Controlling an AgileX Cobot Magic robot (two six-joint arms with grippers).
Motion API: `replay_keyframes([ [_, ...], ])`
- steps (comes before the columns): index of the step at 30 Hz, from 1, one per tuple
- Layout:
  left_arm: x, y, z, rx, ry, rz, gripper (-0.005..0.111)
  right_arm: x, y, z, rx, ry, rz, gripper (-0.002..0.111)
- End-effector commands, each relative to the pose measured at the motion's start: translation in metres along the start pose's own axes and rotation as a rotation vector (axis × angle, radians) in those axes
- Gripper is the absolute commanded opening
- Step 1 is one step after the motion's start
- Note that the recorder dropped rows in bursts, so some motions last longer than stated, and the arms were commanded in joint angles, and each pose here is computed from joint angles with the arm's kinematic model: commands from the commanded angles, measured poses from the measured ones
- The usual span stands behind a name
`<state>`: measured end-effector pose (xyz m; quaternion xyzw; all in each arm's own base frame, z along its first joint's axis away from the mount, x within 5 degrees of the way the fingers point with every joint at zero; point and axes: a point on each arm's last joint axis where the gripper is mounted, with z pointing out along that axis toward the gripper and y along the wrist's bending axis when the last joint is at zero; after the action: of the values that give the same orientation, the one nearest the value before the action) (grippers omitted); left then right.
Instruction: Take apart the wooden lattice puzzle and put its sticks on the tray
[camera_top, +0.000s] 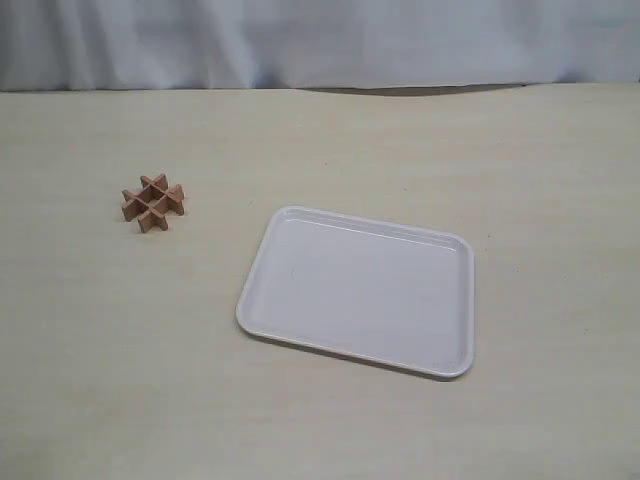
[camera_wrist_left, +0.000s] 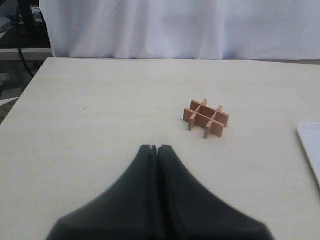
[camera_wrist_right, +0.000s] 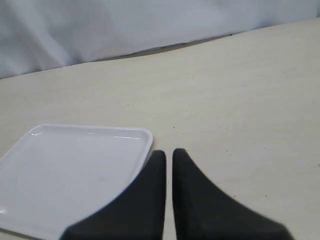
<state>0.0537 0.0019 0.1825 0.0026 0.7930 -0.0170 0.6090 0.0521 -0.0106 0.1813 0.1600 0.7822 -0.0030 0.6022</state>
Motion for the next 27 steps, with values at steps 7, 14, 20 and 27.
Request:
replay_keyframes([
  [7, 0.0006, -0.0006, 0.0002, 0.01, 0.0, -0.003, 0.0, 0.0008, -0.0006, 0.0, 0.006, -0.002, -0.012, 0.004],
  [14, 0.0006, -0.0006, 0.0002, 0.01, 0.0, -0.003, 0.0, 0.0008, -0.0006, 0.0, 0.006, -0.002, -0.012, 0.004],
  [20, 0.0006, -0.0006, 0.0002, 0.01, 0.0, -0.003, 0.0, 0.0008, -0.0006, 0.0, 0.006, -0.002, -0.012, 0.004],
  [27, 0.0001, 0.0008, 0.0002, -0.005, -0.005, 0.037, 0.0, 0.0008, -0.0006, 0.0, 0.006, -0.002, -0.012, 0.004],
])
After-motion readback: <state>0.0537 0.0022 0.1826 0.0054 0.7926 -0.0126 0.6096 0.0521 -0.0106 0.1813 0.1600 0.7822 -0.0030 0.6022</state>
